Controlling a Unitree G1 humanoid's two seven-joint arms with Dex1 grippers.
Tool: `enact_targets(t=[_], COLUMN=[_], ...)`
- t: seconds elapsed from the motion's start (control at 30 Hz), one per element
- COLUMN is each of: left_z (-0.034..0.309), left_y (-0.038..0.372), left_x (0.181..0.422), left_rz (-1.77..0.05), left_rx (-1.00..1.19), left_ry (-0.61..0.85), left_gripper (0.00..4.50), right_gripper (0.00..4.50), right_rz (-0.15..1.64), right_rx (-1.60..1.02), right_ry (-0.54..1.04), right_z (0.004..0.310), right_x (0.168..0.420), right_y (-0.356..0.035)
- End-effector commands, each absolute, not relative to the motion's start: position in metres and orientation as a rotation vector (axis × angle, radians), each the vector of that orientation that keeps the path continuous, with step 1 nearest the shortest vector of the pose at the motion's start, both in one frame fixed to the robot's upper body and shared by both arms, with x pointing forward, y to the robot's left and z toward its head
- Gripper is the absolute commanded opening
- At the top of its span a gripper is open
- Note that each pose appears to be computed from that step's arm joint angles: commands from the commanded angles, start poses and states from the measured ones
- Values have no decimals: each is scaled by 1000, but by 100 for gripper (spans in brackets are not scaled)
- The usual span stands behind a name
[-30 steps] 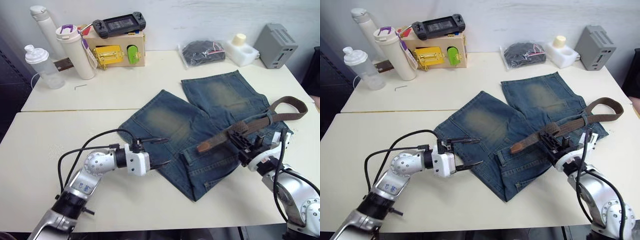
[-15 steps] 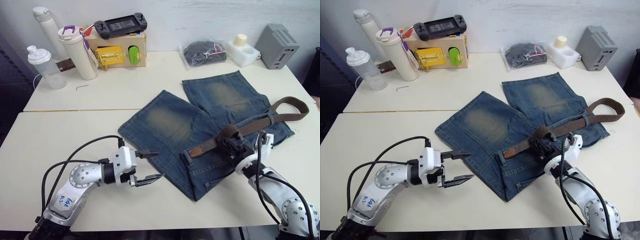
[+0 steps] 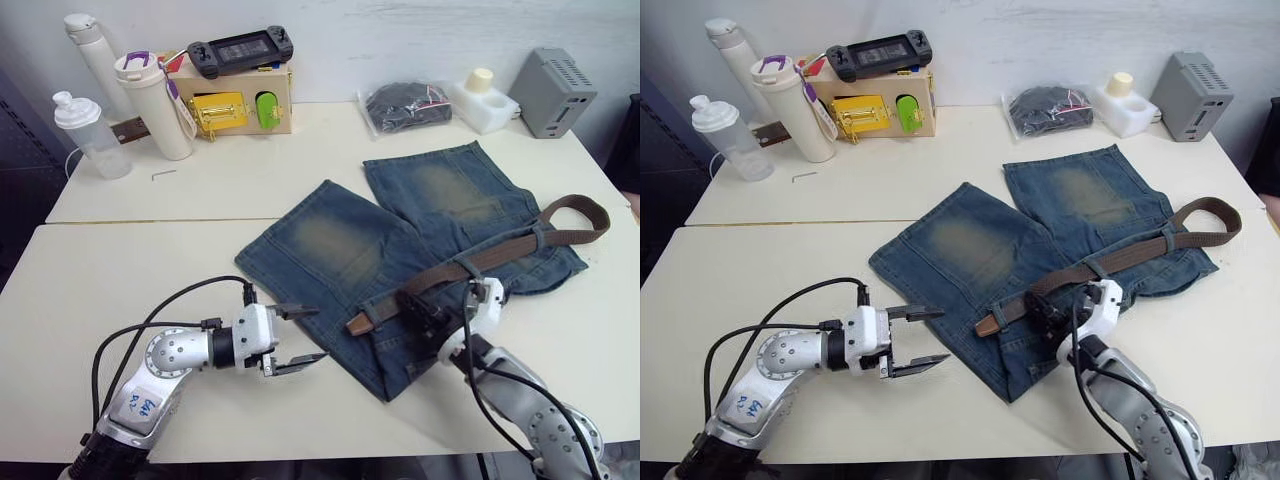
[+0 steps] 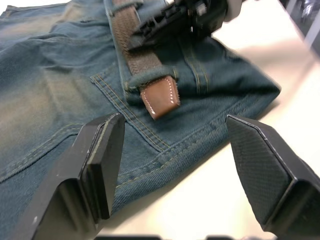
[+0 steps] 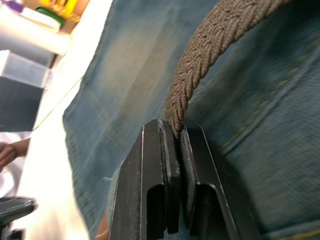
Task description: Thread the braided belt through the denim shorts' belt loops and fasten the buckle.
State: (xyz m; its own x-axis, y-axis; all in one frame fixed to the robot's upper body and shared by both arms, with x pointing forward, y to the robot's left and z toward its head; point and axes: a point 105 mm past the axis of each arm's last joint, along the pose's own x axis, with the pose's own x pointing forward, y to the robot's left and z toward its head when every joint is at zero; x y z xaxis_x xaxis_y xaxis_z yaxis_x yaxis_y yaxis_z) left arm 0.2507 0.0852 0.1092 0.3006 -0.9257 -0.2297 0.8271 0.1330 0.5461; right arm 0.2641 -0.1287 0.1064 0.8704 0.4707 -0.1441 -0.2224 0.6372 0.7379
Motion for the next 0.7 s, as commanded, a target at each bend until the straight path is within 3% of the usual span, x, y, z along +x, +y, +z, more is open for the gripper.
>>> enact_targets(t=[0.03,0.2,0.47,0.7], left_z=[113,120,109,112], left_y=[73,60,56,60], left_x=[262,272,258,261], left_rz=[-1266,-1253,-1359,-1345], left_rx=[903,994,999,1033], left_ry=[-365,-499,-510,-525], left_gripper=[355,355,355,355], right_gripper=[0,0,0,0], right_rz=[445,444,409,398], right_rx=[808,822,924,1000], right_ry=[369,376,339,380], right_z=[107,106,114,111], right_x=[258,257,260,261], right_y=[-115,-112,-118,-119])
